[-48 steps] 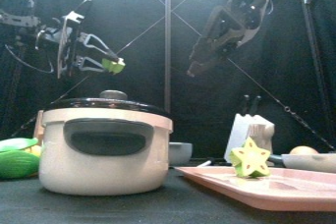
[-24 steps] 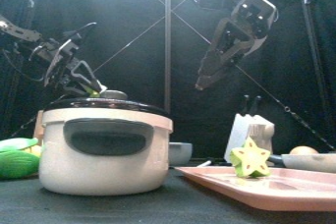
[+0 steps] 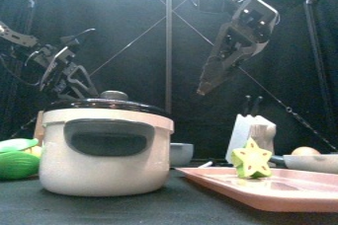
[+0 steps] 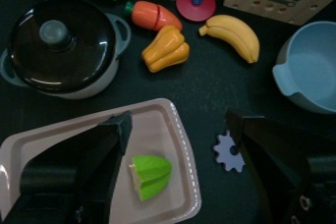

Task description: Place starfruit in toolbox

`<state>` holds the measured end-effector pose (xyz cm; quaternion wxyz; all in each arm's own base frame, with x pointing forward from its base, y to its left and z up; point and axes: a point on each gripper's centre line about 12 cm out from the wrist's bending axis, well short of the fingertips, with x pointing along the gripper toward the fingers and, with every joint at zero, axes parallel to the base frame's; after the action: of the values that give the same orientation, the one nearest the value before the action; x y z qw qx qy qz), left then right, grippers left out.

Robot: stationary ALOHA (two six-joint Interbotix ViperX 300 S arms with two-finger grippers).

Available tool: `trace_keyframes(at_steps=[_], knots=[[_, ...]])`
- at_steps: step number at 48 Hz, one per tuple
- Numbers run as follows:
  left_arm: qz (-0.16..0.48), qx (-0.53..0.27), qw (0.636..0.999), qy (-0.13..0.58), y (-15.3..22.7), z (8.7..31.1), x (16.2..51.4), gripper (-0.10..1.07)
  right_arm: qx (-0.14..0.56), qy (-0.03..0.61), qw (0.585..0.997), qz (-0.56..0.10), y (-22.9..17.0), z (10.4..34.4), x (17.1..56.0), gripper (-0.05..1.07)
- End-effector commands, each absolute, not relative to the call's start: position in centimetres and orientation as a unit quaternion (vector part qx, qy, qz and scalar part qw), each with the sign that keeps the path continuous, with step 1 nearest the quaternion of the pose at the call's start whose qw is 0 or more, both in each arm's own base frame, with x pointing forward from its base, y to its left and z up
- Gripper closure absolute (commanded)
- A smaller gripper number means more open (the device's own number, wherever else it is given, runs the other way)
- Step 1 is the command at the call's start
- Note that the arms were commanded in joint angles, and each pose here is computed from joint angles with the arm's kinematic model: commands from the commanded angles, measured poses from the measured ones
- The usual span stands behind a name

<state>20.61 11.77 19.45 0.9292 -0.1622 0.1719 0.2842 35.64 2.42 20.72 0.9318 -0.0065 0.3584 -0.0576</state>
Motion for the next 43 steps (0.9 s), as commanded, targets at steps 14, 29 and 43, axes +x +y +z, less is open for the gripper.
trace_keyframes(at_steps=[14, 29, 43], knots=[[0.288, -0.16, 0.93, 0.164, 12.08, 19.9, 20.77, 0.11, -0.004, 0.349, 0.935, -0.06, 2.33, 21.51, 35.66, -0.01], [0.284, -0.159, 0.931, 0.163, 11.93, 19.94, 20.87, 0.11, 0.008, 0.356, 0.932, -0.066, 2.3, 21.37, 35.53, -0.01], [0.284, -0.16, 0.932, 0.162, 11.87, 19.99, 20.83, 0.11, 0.017, 0.362, 0.929, -0.069, 2.36, 21.16, 35.46, -0.01]])
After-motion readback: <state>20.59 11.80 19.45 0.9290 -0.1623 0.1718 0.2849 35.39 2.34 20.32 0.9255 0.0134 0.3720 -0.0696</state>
